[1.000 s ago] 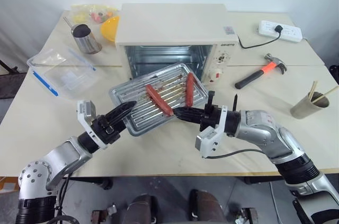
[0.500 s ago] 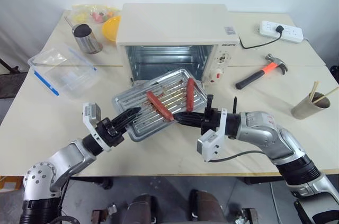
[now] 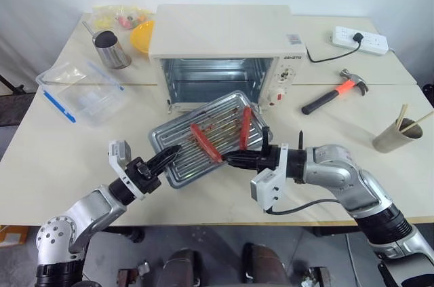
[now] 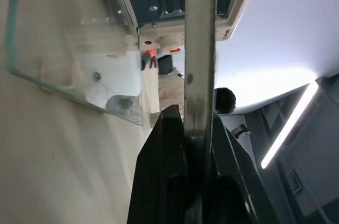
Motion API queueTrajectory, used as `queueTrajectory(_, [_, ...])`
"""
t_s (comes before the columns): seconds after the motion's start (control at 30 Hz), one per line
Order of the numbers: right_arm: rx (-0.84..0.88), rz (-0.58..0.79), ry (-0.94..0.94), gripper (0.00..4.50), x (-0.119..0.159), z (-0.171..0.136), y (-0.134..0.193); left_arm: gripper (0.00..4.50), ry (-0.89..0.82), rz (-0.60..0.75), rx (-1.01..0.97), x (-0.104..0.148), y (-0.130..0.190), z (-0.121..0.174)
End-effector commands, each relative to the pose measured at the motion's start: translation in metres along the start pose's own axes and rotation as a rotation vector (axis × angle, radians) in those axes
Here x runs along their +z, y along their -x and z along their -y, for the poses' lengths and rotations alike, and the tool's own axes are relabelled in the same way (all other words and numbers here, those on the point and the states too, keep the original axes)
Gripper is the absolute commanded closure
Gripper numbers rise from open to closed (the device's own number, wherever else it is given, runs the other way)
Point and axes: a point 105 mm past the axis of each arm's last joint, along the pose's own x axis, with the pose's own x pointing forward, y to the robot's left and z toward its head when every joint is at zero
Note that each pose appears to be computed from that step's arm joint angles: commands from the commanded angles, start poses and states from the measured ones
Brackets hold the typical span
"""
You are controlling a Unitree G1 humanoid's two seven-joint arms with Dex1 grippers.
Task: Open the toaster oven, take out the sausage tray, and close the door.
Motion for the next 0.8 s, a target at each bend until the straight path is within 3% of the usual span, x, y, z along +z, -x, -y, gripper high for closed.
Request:
queueTrajectory(0.03, [-0.044,0.07,0.028,2.96,0.019,0.014,0.003,4.5,0.004,0.015,0.003,0.002,0.003,0.0])
queueTrajectory(0.33, [0.045,0.118,-0.037,0.04,0.031,0.007,0.005,4.5,0.031,0.02,0.036,0.003,0.005,-0.008])
queueTrajectory(0.57, [0.054,0.179,-0.298,0.04,0.028,0.019,0.01,4.5,0.018,0.026,0.048,0.005,0.009,-0.008])
queueTrajectory(0.67, [0.056,0.261,-0.495,0.04,0.026,0.028,0.017,4.5,0.001,0.066,0.035,0.009,0.016,-0.003])
queueTrajectory(0.8, [0.137,0.356,-0.678,0.04,0.024,0.019,0.04,4.5,0.007,0.128,0.012,0.01,0.026,0.0])
